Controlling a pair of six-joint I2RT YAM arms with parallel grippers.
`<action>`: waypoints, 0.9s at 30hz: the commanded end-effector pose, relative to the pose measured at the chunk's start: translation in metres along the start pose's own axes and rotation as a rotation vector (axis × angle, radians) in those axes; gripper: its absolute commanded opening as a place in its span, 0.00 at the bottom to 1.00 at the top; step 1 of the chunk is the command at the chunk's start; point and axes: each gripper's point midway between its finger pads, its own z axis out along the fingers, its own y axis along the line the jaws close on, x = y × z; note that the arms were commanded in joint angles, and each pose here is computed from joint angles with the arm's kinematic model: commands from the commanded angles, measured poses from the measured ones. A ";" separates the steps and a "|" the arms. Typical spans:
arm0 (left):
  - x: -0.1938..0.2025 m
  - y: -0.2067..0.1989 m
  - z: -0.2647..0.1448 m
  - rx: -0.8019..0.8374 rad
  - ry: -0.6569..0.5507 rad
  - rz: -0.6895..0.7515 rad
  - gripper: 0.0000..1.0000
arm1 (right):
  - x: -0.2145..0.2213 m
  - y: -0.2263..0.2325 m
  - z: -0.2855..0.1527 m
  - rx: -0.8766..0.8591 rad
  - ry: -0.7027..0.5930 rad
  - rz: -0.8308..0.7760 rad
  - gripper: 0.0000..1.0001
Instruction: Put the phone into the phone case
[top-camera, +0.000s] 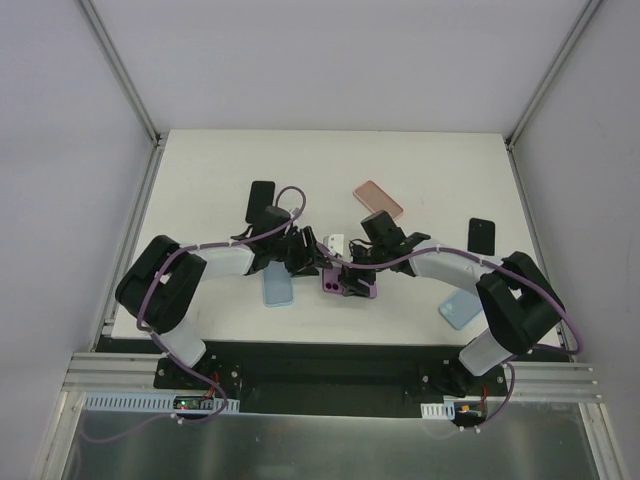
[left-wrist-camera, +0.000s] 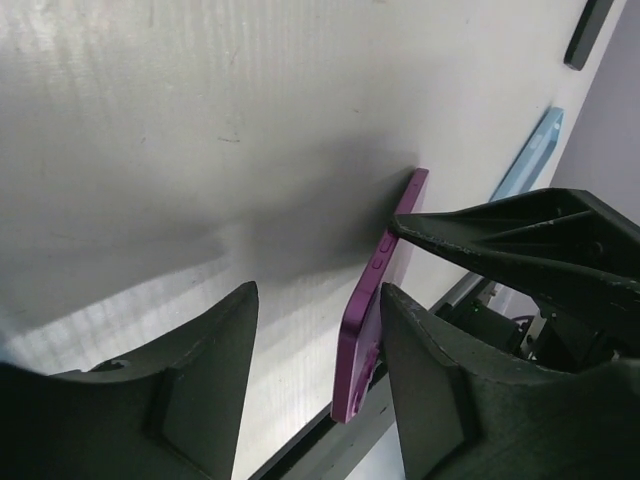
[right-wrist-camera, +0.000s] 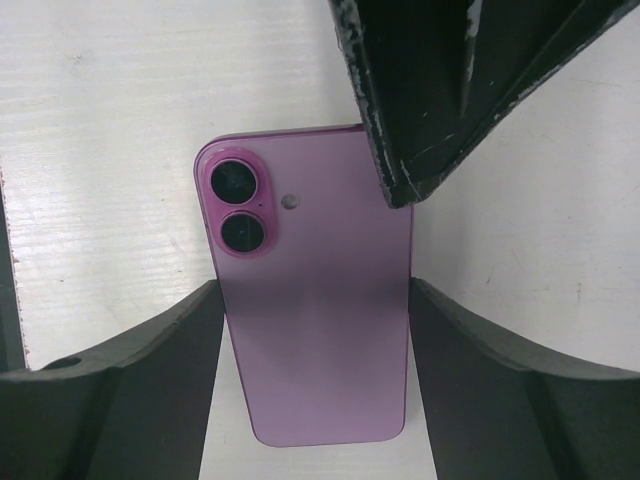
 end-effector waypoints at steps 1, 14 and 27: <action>-0.006 -0.033 0.003 0.125 -0.003 0.042 0.47 | -0.031 -0.006 -0.011 0.016 -0.111 -0.050 0.58; 0.011 -0.055 -0.007 0.209 0.082 0.036 0.00 | -0.042 -0.017 -0.027 0.131 -0.141 -0.021 0.63; 0.005 -0.086 -0.034 0.203 0.076 0.041 0.00 | -0.067 -0.003 -0.082 0.275 -0.175 -0.045 0.78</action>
